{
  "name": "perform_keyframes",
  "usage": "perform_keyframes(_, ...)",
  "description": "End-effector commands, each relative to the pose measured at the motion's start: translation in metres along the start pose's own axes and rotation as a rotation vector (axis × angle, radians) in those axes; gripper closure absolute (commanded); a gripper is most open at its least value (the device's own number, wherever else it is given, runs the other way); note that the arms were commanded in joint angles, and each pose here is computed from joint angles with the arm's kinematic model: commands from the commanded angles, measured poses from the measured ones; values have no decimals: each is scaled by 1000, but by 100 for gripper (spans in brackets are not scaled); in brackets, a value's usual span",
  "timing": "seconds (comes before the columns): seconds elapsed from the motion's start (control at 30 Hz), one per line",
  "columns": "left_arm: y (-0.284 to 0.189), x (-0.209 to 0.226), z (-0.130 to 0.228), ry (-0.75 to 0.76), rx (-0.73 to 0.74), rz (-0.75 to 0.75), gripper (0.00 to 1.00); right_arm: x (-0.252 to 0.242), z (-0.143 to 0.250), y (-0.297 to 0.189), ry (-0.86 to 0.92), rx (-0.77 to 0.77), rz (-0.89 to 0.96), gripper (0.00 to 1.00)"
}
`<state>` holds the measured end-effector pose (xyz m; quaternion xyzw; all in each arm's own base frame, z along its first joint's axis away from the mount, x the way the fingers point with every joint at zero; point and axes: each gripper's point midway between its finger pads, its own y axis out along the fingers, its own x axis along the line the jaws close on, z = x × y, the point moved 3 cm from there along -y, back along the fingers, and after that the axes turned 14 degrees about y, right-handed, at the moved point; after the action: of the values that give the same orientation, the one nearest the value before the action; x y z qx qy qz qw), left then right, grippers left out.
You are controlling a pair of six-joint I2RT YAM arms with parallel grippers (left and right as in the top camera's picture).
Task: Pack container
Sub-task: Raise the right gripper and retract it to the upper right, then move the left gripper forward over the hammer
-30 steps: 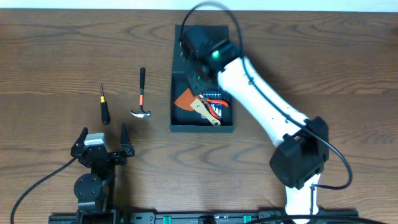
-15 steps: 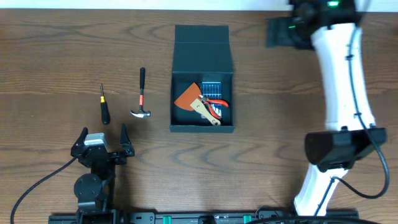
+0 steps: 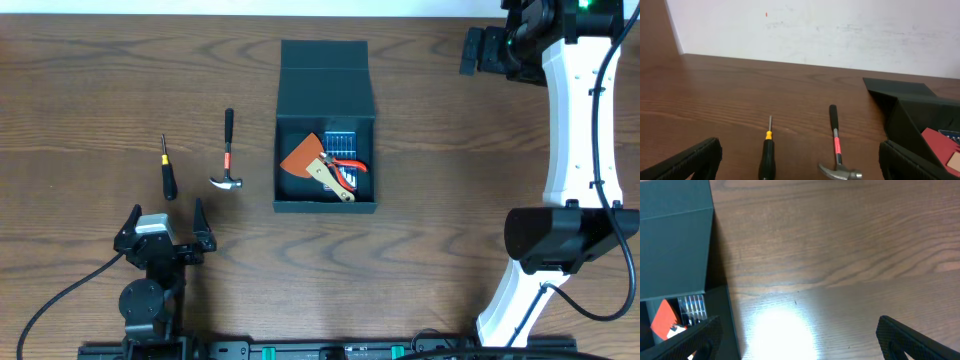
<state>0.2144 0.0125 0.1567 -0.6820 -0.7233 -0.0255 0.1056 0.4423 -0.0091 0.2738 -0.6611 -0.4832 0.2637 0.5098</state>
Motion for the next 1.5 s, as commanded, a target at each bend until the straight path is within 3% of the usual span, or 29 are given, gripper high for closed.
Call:
perform_keyframes(0.0,1,-3,15,19,48,5,2,2,0,-8,-19,-10,-17,1)
perform_keyframes(0.5,1,-3,14,17,44,10,2,2,0,-8,-19,-8,-15,1)
perform_keyframes(0.73,-2,-5,3,-82,46,35,2,2,0,-8,-19,-8,-15,1)
perform_keyframes(0.9,-7,-2,-3,-92,219,51,2,2,0,-8,-19,-8,-15,1)
perform_keyframes(1.2,30,-2,-30,-106,695,127,1,2,0,-8,-19,-8,-15,1)
perform_keyframes(1.47,94,-40,-84,-231,727,441,1,2,0,-8,-19,-8,-15,1)
